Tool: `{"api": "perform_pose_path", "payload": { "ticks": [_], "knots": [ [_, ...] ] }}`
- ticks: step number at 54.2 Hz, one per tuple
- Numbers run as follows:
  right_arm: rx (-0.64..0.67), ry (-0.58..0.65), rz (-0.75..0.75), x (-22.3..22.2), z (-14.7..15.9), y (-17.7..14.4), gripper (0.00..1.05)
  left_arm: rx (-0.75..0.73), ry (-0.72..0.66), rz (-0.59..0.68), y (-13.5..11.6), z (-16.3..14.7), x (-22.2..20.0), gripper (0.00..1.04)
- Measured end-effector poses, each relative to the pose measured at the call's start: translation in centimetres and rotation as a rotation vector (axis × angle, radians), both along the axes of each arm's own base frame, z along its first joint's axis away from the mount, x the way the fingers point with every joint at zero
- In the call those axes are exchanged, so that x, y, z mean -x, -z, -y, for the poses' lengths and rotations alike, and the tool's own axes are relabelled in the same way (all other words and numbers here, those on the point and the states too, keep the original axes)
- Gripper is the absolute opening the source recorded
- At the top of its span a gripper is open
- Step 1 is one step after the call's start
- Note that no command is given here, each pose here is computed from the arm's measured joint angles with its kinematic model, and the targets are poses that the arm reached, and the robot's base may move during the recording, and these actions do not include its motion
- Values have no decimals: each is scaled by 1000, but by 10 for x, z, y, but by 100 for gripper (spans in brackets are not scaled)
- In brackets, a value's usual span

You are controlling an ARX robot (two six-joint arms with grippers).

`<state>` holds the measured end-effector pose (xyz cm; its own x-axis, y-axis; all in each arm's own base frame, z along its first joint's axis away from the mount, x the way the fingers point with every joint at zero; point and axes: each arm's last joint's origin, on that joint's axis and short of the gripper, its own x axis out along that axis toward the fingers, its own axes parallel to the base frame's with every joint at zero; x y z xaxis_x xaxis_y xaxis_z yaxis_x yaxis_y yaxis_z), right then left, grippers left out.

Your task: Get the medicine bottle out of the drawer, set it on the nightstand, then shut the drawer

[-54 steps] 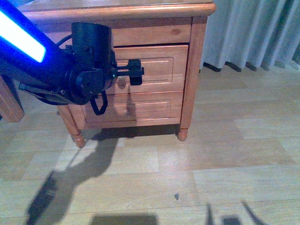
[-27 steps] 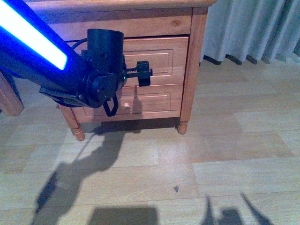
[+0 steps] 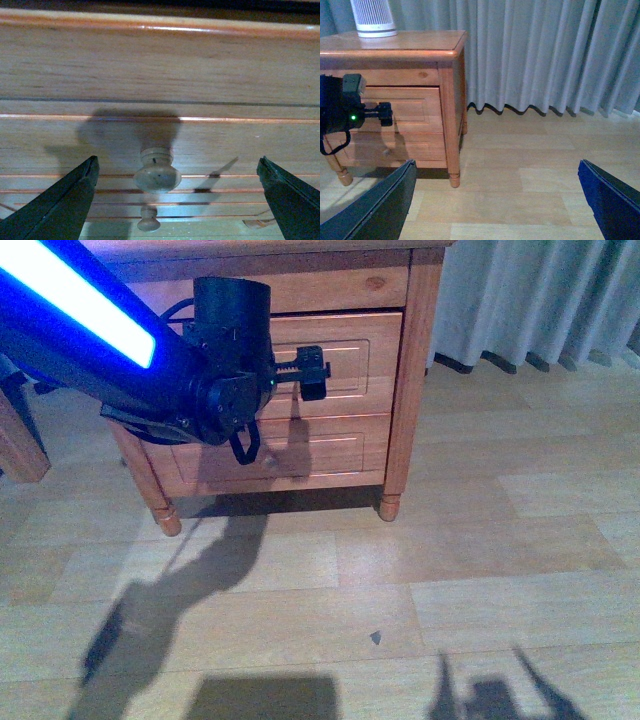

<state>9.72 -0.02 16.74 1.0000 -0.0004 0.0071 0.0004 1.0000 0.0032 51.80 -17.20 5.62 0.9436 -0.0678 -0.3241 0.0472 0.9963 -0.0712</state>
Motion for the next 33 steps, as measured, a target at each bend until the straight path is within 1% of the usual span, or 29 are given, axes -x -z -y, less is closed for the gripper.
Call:
{"api": "perform_pose_path", "payload": {
  "ticks": [6, 8, 12, 15, 20, 25, 27, 31, 33],
  "knots": [
    [0, 0, 0, 0, 0, 0, 98, -1, -4, 1, 0, 0, 0, 98],
    [0, 0, 0, 0, 0, 0, 98, -2, -8, 2, 0, 0, 0, 95],
    [0, 0, 0, 0, 0, 0, 98, -3, -11, 2, 0, 0, 0, 83],
    [0, 0, 0, 0, 0, 0, 98, -3, -12, 2, 0, 0, 0, 76],
    [0, 0, 0, 0, 0, 0, 98, -2, -15, -1, 2, 0, 0, 58],
    [0, 0, 0, 0, 0, 0, 98, -3, -21, -8, 6, -1, 0, 45],
    [0, 0, 0, 0, 0, 0, 98, -5, -26, -11, 8, -1, 0, 38],
    [0, 0, 0, 0, 0, 0, 98, -6, -31, -15, 11, -2, 0, 29],
    [0, 0, 0, 0, 0, 0, 98, -5, -32, -14, 11, -2, 0, 26]
  ]
}}
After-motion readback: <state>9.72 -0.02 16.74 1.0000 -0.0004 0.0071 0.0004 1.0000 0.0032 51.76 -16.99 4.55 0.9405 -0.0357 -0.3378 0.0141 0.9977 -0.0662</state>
